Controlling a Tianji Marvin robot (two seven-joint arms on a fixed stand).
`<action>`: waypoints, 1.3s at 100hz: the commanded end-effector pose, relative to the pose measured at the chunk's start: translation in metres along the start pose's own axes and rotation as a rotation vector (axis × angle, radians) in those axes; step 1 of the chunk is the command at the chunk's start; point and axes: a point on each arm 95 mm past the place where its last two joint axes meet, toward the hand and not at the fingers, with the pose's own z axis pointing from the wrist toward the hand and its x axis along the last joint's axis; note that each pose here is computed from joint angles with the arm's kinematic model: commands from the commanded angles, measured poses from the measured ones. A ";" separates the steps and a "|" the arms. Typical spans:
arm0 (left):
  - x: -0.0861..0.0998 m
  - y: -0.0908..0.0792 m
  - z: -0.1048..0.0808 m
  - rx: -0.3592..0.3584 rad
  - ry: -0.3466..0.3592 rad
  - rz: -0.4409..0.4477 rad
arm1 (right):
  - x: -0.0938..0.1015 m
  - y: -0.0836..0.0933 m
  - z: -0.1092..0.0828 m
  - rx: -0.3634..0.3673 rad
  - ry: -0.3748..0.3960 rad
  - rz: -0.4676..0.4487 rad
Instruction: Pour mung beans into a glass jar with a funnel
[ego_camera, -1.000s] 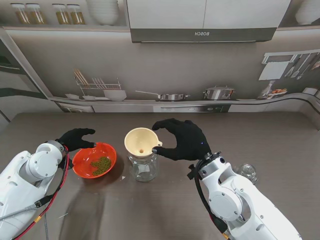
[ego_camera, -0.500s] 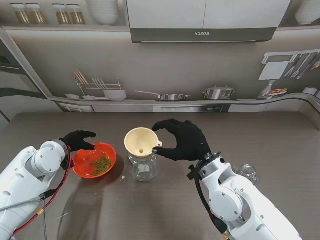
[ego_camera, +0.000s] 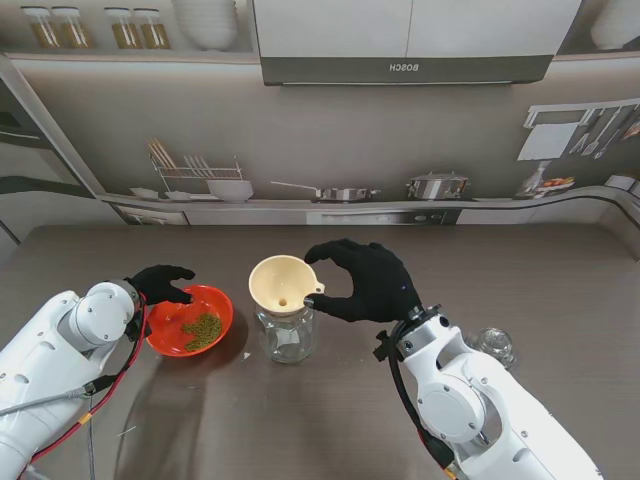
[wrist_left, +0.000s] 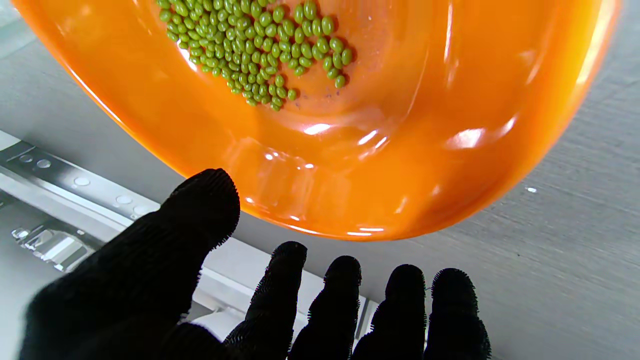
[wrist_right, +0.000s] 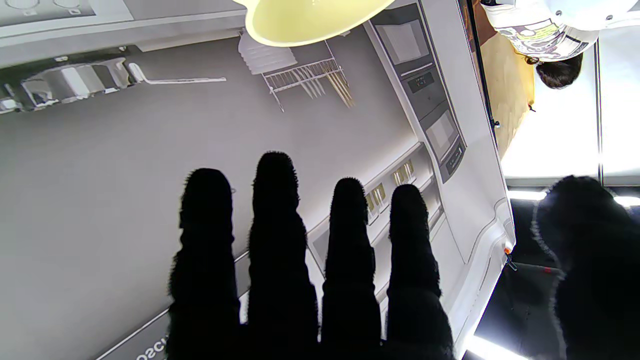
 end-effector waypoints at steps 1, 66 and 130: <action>-0.001 0.003 0.000 -0.030 -0.005 0.007 | 0.002 -0.004 -0.001 0.015 0.000 0.010; -0.003 0.013 0.004 -0.060 -0.021 -0.010 | 0.002 -0.008 -0.001 0.029 -0.002 0.030; -0.004 0.017 -0.002 -0.090 -0.056 0.019 | 0.001 -0.012 0.000 0.035 -0.006 0.044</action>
